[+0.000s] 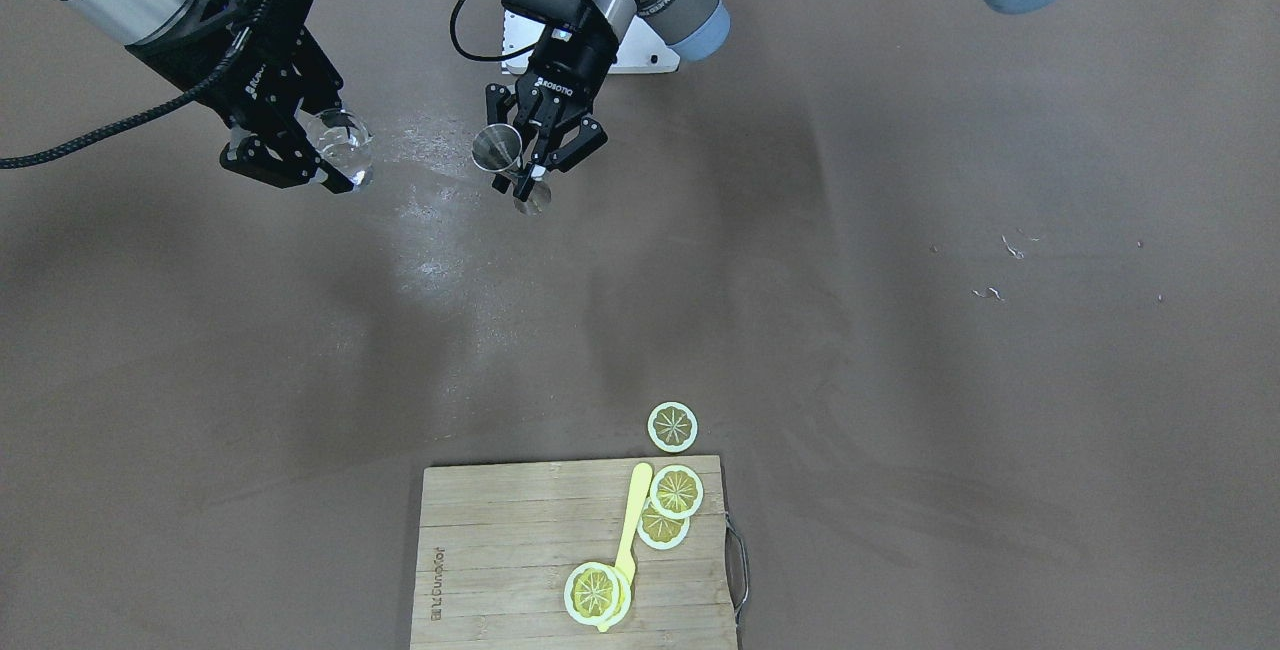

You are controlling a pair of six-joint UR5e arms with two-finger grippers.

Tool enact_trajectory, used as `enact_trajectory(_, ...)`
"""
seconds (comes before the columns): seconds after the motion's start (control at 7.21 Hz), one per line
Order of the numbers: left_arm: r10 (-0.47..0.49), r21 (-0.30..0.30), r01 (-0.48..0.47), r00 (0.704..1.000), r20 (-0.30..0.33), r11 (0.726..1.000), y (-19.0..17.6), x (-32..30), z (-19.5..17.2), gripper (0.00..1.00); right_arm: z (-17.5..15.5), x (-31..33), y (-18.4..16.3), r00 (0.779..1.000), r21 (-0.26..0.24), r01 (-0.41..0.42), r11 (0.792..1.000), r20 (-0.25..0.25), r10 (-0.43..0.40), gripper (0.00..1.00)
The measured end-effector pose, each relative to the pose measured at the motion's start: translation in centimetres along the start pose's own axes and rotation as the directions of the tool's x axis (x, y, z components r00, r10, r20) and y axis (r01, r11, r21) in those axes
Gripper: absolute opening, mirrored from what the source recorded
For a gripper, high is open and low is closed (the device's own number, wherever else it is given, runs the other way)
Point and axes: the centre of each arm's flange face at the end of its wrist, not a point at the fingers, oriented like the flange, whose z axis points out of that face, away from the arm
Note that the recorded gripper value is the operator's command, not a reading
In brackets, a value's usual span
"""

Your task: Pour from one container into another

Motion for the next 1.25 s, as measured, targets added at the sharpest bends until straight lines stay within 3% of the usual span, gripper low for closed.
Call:
enact_trajectory(0.69,-0.012,0.005,0.012,1.000,-0.003,1.000,0.0,-0.1,-0.1,0.00,0.8,-1.0,-2.8,0.995,-0.079,0.097,0.992,0.033,-0.094,0.00)
enact_trajectory(1.25,-0.011,0.003,0.011,1.000,-0.003,1.000,0.2,-0.1,-0.1,0.00,1.7,-1.8,-5.6,0.992,-0.107,0.114,0.988,0.057,-0.108,0.00)
